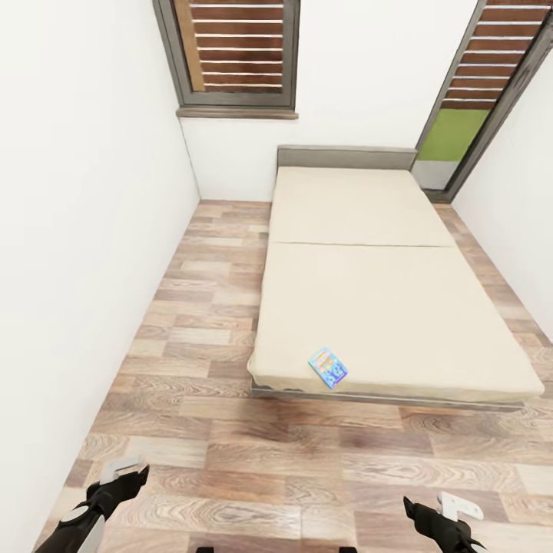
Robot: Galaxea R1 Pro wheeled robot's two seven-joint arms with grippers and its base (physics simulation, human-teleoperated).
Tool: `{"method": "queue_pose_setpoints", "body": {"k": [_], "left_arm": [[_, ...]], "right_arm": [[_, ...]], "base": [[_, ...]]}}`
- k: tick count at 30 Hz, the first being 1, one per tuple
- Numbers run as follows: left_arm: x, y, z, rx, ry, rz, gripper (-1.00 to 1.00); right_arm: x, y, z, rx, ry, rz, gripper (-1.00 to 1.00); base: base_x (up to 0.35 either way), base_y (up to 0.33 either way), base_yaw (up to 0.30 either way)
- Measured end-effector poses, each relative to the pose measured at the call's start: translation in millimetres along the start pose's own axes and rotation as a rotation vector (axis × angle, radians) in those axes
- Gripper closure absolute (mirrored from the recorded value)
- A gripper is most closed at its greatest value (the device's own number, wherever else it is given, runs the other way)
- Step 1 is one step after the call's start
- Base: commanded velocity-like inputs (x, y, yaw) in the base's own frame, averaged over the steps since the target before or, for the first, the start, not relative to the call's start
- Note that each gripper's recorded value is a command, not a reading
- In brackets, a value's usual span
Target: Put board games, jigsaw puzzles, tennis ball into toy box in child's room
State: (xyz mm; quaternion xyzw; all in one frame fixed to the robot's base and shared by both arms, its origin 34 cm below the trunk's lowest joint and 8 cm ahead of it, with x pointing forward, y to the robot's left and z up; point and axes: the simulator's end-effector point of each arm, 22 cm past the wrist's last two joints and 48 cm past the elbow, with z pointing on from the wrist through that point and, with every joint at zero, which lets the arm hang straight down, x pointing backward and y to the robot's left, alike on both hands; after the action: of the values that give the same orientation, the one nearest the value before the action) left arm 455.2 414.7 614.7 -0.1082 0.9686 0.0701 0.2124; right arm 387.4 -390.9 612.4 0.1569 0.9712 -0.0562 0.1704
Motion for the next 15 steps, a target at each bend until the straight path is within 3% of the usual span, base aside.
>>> {"method": "queue_pose_setpoints", "body": {"k": [5, 15], "left_arm": [[-3.2, -0.2, -0.8, 0.001, -0.006, -0.001, -1.0], [-4.3, -0.6, -1.3, 0.002, -0.008, -0.001, -1.0]], "right_arm": [[-2.9, 0.6, -0.7, -0.002, -0.007, 0.0, -1.0], [-6.4, 1.0, -1.2, -0.002, -0.019, -0.001, -1.0]], "base": [[0.0, 0.0, -0.106], [0.0, 0.0, -0.016]]}}
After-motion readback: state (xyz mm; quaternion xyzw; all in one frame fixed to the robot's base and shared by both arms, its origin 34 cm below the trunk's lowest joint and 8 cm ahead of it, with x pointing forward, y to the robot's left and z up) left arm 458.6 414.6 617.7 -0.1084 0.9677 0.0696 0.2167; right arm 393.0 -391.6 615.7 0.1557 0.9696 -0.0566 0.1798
